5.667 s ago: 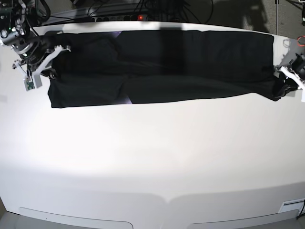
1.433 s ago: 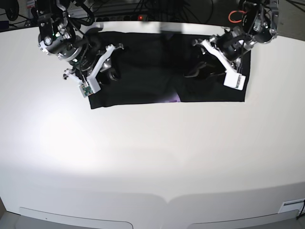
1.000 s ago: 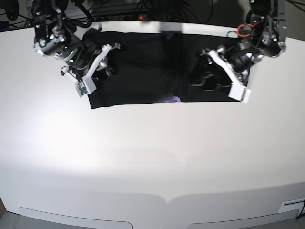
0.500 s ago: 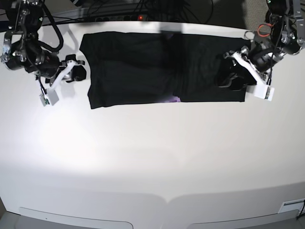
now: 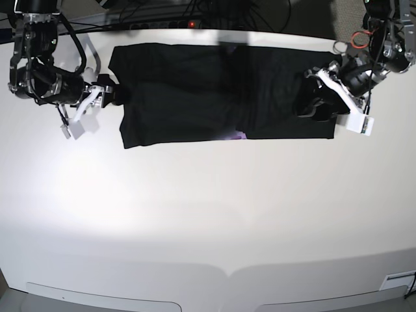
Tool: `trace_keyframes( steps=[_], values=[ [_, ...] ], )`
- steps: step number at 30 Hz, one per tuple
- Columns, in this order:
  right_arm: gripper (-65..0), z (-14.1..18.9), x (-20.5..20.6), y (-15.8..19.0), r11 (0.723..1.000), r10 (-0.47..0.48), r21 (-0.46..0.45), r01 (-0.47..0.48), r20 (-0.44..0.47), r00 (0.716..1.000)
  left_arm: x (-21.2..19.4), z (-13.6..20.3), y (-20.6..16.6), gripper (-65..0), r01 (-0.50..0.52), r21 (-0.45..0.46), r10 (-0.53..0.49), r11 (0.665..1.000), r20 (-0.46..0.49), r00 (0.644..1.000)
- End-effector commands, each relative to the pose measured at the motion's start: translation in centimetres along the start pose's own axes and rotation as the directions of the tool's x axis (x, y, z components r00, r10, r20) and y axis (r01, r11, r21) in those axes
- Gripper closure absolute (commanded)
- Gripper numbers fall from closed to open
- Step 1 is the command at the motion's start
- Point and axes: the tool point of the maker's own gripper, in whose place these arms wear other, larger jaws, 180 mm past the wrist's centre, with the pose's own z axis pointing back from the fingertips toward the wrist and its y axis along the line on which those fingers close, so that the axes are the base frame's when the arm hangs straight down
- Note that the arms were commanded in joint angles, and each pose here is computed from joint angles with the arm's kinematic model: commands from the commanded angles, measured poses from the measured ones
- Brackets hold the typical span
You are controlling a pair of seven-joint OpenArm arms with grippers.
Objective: Fold the T-shirt properly
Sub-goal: 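Release and regrasp the strip's two ends with both grippers, then fold the hem end of the strip toward the collar end with the right gripper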
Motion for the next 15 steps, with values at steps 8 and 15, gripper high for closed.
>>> trace_keyframes(
  steps=[8,15],
  values=[
    [-35.0,-2.1,-0.9,2.4,0.994,-0.004,0.107,0.008,-0.03,1.0,1.4,0.3,-0.3,-28.1,0.017,-0.015,-0.016,1.0,0.049,0.999],
    [-34.6,-3.8,-2.4,4.9,0.984,0.039,0.176,-0.022,-0.09,0.995,1.4,0.3,-0.3,-28.1,0.017,-0.015,-0.016,1.0,0.049,0.999]
  ],
)
